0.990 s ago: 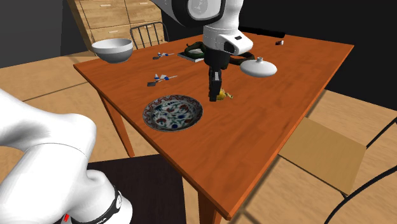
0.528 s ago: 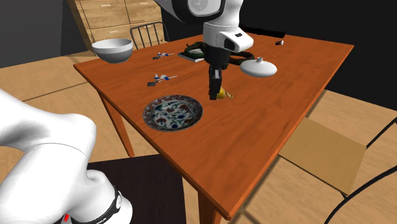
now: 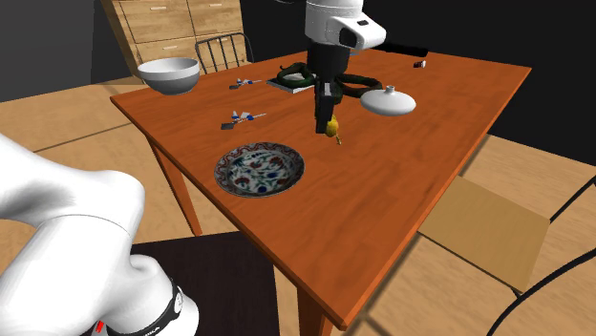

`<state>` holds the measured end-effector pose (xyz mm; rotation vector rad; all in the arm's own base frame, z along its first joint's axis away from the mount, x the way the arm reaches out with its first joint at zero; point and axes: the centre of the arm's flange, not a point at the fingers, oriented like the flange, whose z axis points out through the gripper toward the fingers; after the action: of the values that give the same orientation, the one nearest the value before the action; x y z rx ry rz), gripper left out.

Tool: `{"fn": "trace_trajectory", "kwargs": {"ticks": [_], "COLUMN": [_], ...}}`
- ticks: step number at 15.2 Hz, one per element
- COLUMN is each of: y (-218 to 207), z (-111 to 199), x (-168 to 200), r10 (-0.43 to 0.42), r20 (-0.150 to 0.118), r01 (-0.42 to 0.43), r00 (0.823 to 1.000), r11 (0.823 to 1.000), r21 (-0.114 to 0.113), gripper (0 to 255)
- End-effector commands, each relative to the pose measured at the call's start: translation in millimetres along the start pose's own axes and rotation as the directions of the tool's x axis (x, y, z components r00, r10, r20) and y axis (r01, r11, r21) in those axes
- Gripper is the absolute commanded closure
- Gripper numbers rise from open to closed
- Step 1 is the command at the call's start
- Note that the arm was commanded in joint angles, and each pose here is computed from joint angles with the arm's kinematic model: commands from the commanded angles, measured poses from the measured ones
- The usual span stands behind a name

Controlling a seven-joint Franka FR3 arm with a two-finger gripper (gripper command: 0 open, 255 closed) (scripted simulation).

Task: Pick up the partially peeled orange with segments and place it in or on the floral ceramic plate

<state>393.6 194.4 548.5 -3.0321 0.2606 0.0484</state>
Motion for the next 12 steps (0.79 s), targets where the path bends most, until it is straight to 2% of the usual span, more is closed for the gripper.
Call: {"fn": "trace_trajectory", "kwargs": {"ticks": [1, 9, 12], "y": [1, -3, 21], "z": [-11, -48, -52], "x": [-1, -2, -34], "r10": [0.0, 0.0, 0.0], "r20": [0.0, 0.0, 0.0], "r01": [0.0, 0.0, 0.0], "r00": [1.0, 1.0, 1.0], "r11": [1.0, 1.0, 1.0], "r21": [0.0, 0.0, 0.0], "gripper": [255, 255, 255]}}
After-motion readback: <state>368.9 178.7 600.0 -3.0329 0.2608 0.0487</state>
